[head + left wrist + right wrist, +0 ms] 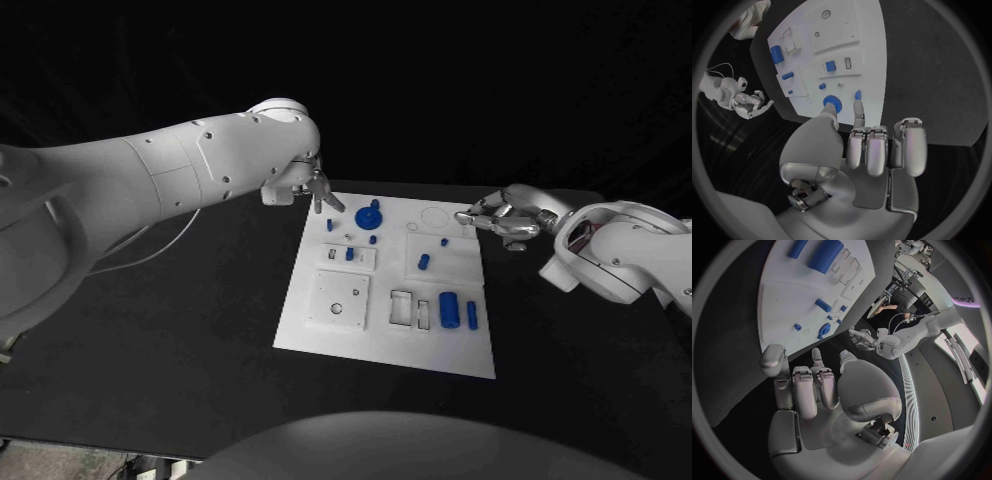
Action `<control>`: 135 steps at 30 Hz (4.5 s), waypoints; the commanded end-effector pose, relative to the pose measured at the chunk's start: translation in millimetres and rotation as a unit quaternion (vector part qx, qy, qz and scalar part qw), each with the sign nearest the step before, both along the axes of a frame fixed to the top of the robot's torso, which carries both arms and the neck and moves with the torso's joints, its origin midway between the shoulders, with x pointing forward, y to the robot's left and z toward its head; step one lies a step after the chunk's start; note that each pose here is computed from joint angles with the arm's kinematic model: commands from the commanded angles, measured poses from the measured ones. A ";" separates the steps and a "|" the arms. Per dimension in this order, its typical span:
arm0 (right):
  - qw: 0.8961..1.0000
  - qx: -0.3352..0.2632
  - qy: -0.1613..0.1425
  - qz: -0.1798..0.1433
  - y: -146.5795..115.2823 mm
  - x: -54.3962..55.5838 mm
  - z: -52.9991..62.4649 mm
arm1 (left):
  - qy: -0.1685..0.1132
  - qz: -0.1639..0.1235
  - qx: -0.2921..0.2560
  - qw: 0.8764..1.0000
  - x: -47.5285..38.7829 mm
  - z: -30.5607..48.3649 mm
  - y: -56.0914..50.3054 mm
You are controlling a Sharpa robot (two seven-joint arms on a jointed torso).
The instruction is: Assemble the parts on the task board
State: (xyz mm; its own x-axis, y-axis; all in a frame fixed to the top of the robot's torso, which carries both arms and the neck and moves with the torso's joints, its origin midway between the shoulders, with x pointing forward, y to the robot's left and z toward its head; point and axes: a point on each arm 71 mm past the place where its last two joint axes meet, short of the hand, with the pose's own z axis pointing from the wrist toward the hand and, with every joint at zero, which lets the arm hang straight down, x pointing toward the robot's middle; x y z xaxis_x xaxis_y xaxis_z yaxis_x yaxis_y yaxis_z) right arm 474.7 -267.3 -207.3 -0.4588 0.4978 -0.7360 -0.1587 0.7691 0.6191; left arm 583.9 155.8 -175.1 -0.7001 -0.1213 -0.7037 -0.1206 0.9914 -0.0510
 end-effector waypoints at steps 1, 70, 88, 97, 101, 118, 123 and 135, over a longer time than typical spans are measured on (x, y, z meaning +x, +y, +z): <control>1.000 0.004 -0.001 0.007 2.1 -0.9 0.0 | -0.025 -0.005 0.014 1.000 8.7 -2.2 1.7; 1.000 0.003 0.007 0.012 4.3 -2.7 -0.5 | 0.019 0.003 -0.008 1.000 10.4 -49.1 -10.9; 1.000 0.002 0.008 0.011 3.3 -3.1 -0.6 | 0.012 0.004 -0.017 1.000 10.7 -50.3 -11.8; 1.000 0.001 0.010 0.010 2.2 -2.9 -1.0 | 0.006 -0.006 -0.018 1.000 8.9 -50.1 -11.8; 1.000 0.000 0.010 0.009 1.4 -2.7 -1.1 | 0.005 -0.012 -0.014 1.000 5.7 -49.9 -12.0; 1.000 -0.003 0.015 0.005 -2.3 -3.5 -1.8 | -0.027 -0.050 0.003 0.998 -19.5 -12.4 -0.7; 1.000 -0.004 0.018 0.005 -3.7 -4.5 -2.8 | -0.025 -0.067 0.003 0.997 -35.5 -11.2 4.3; 1.000 -0.004 0.024 0.004 -5.4 -7.4 -9.3 | -0.014 -0.073 -0.016 0.997 -54.5 -20.6 0.2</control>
State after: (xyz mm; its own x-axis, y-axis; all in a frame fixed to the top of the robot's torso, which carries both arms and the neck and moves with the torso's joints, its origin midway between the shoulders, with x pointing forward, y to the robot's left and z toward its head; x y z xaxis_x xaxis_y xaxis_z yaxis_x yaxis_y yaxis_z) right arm 468.4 -273.7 -215.3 -0.4830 0.4960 -0.7216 -0.1327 0.7731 0.6202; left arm 530.2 157.8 -195.5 -0.6965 -0.0170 -0.7173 0.0447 0.9968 -0.0670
